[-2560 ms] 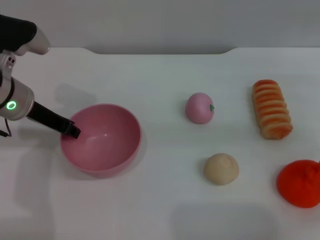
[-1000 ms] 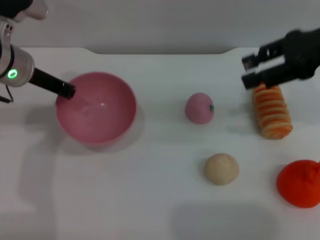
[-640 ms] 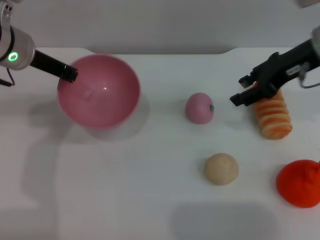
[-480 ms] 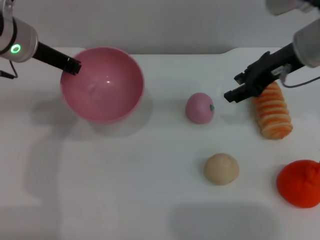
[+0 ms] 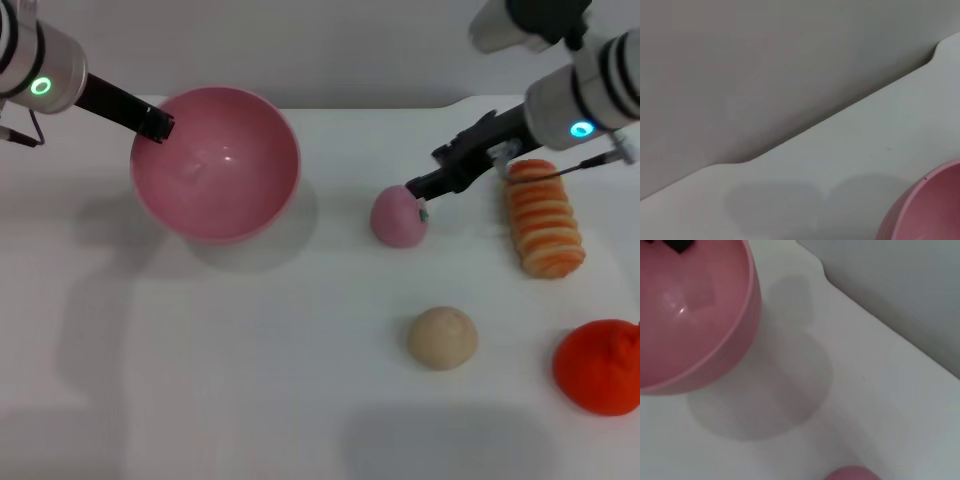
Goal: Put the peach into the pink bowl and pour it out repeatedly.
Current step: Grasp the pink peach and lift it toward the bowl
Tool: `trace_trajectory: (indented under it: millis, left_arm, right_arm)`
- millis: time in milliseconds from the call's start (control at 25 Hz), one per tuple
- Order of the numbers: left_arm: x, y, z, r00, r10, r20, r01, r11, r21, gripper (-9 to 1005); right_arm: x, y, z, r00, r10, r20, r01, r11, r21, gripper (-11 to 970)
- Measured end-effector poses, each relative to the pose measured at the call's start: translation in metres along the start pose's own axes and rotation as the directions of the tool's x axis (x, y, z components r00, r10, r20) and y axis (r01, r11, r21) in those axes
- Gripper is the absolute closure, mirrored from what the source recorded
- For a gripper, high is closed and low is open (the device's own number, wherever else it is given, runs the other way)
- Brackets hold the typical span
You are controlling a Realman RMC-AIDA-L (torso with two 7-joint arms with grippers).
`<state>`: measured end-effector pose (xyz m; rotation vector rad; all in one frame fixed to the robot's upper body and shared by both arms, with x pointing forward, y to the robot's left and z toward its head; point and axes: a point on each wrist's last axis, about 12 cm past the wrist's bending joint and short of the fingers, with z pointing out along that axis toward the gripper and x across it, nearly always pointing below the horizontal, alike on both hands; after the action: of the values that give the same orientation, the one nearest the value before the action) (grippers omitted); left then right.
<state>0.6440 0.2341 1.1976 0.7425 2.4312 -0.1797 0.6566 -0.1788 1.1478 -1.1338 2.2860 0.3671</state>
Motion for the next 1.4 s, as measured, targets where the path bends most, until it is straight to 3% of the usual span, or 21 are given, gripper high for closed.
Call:
trace_trajectory:
  millis: [600,1400]
  left_arm:
    - [-0.007,-0.005,-0.005,0.999,0.032,0.008,-0.032,0.999,0.000,950]
    - [-0.013,-0.008,-0.006,0.999,0.039,0.024,-0.039,0.999,0.001,950]
  right_arm:
    - [0.012,0.014,0.036,0.999,0.024,0.032,-0.025,0.999,0.033,444]
    - [0.024,0.015,0.047,0.997,0.075,0.033,-0.076,0.996,0.051,451]
